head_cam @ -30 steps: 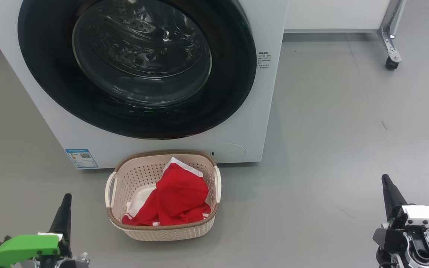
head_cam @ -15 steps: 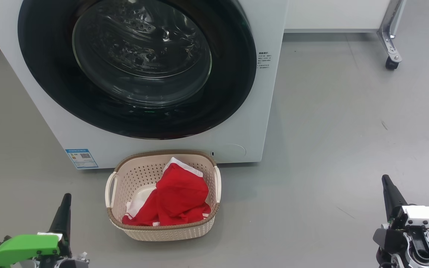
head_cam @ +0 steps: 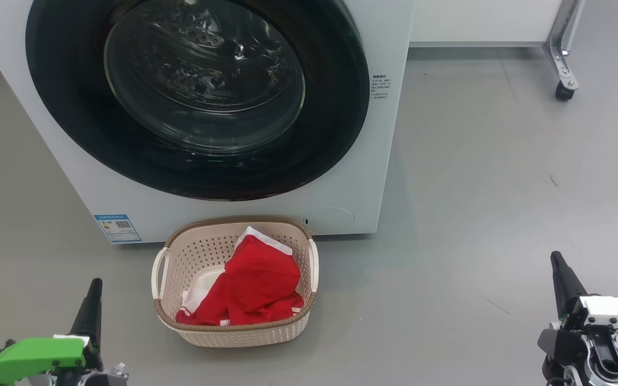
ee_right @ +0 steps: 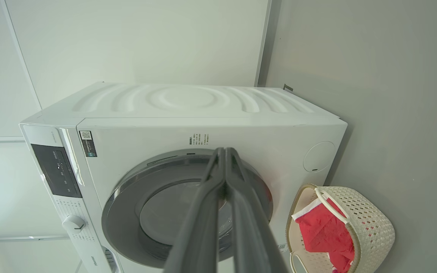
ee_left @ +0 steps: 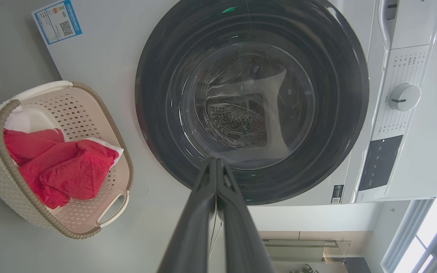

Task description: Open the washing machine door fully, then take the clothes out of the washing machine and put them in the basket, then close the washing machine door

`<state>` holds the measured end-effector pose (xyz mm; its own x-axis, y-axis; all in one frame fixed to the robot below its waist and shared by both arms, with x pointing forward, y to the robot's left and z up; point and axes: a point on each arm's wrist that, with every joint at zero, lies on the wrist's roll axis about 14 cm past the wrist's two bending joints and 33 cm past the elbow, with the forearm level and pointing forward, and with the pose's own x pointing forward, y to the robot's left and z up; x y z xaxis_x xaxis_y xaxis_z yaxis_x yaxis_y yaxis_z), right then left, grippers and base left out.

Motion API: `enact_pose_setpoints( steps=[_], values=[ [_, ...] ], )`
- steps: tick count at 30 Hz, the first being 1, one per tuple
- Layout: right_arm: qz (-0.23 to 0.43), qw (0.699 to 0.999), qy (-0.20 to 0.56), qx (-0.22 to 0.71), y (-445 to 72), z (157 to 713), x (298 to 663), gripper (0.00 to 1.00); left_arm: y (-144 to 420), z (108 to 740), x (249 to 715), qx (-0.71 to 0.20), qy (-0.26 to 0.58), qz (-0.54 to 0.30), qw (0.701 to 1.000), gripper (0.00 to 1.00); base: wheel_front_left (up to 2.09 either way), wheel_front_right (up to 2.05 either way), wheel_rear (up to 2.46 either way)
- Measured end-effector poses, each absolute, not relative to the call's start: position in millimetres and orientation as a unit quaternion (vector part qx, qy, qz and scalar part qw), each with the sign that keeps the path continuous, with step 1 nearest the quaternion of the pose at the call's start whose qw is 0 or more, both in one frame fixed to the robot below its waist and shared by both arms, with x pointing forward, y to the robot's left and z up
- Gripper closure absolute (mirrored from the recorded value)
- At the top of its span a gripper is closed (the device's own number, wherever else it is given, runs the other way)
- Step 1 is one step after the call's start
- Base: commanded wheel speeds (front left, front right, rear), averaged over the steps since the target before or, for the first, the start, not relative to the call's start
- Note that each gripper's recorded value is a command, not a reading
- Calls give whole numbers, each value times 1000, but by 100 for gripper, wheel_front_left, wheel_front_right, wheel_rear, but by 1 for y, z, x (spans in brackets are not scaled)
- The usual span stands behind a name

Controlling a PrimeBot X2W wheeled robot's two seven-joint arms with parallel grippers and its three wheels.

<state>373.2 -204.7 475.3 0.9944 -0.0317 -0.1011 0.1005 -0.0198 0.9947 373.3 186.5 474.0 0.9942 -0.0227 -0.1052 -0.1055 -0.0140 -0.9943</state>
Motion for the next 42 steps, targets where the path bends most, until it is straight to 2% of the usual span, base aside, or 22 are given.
enact_pose_setpoints(
  steps=[42],
  values=[
    [-48,699,23,713,-206,476,373,100,187,474,373,-712,44,30,701,100,0,0,0]
  ],
)
